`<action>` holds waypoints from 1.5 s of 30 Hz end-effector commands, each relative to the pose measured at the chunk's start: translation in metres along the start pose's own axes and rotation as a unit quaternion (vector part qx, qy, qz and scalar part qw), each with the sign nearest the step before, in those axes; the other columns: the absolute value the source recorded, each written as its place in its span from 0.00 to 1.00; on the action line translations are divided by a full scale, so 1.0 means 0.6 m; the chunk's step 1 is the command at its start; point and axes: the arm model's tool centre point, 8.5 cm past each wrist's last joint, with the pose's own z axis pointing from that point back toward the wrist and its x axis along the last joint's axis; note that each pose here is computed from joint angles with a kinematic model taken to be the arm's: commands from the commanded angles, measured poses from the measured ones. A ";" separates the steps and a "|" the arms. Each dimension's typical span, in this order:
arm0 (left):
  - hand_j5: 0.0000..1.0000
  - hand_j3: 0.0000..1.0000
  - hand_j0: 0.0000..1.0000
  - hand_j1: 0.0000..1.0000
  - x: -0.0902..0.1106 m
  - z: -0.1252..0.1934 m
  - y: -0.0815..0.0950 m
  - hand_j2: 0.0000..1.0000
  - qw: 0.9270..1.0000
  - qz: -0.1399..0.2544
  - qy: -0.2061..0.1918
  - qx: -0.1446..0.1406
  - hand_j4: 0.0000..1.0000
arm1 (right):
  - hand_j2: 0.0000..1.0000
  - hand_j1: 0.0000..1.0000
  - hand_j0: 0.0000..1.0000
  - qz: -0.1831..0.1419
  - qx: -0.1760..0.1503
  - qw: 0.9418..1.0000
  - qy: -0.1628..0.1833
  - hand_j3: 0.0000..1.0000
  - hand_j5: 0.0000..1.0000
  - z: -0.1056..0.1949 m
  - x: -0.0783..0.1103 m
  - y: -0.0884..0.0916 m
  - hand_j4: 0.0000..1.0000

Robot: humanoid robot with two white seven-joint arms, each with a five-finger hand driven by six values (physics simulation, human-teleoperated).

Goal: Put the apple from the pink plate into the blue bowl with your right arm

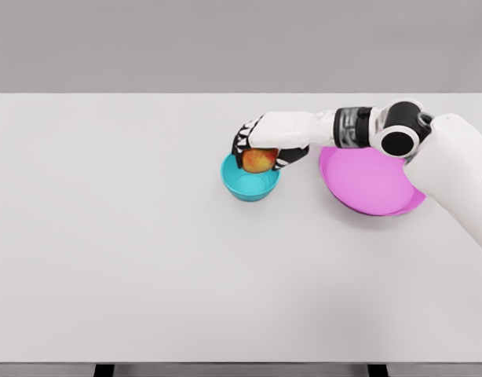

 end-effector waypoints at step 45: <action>1.00 1.00 1.00 1.00 0.000 0.000 0.000 1.00 1.000 0.000 -0.001 0.000 1.00 | 1.00 1.00 1.00 -0.141 -0.152 0.950 0.234 1.00 1.00 0.406 -0.106 0.150 1.00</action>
